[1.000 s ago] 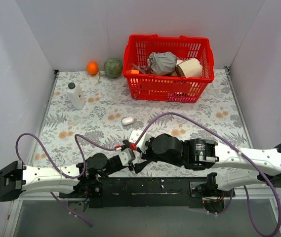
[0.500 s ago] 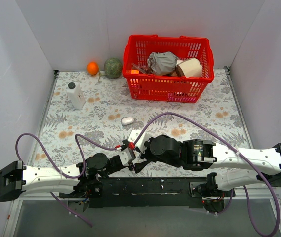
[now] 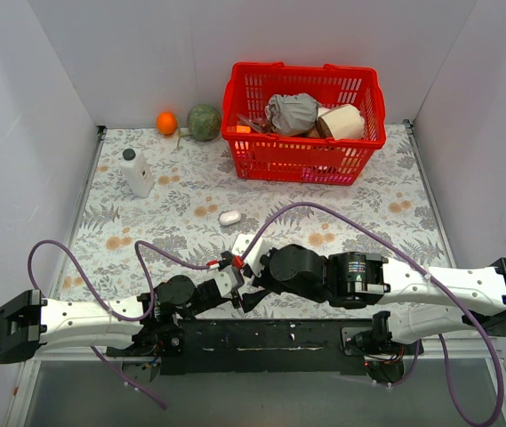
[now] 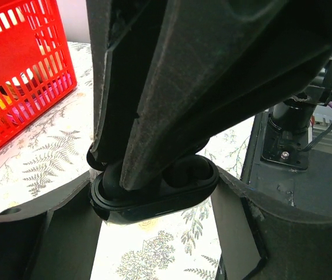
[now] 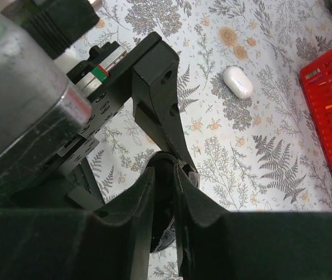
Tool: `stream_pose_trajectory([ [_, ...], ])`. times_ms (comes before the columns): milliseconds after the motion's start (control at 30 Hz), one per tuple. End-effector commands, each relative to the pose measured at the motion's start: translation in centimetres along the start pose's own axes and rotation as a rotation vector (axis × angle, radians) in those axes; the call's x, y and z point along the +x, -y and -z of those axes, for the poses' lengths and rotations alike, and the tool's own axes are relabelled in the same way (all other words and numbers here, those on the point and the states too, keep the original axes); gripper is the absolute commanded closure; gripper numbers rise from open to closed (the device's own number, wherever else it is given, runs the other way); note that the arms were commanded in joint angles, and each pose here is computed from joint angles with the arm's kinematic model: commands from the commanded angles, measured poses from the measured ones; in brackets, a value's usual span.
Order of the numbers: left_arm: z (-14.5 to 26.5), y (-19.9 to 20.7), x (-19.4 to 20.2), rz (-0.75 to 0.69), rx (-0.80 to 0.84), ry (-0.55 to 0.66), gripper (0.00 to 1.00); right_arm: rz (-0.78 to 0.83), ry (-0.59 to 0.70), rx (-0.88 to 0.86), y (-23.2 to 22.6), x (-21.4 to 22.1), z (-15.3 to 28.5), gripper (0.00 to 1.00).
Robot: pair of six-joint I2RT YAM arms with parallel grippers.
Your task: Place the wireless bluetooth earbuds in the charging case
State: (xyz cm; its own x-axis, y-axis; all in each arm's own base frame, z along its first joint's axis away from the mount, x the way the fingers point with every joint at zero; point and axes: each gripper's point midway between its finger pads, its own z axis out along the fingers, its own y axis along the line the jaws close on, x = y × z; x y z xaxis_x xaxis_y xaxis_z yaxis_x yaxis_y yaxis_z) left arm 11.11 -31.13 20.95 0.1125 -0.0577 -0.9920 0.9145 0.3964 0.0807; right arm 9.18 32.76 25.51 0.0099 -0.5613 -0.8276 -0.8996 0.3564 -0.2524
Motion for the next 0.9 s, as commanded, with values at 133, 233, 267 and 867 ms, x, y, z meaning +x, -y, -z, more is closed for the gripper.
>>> stream_pose_trajectory([
  [133, -0.5, -0.1, -1.5, 0.025, -0.006, 0.036, 1.0, -0.062, 0.083, 0.016, 0.7, -2.2, 1.4, 0.68],
  [233, -0.5, -0.1, -1.3, 0.026, -0.006, 0.032, 1.0, -0.084, 0.111, 0.025, 1.2, -2.9, 2.0, 0.65],
  [267, -0.5, -0.1, -1.2, 0.025, -0.005, 0.027, 1.0, -0.093, 0.116, 0.027, 1.2, -3.0, 2.1, 0.65],
  [867, -0.5, -0.1, -1.5, 0.028, -0.004, 0.027, 1.0, -0.39, 0.087, 0.057, 6.6, 0.1, 1.8, 0.64],
])
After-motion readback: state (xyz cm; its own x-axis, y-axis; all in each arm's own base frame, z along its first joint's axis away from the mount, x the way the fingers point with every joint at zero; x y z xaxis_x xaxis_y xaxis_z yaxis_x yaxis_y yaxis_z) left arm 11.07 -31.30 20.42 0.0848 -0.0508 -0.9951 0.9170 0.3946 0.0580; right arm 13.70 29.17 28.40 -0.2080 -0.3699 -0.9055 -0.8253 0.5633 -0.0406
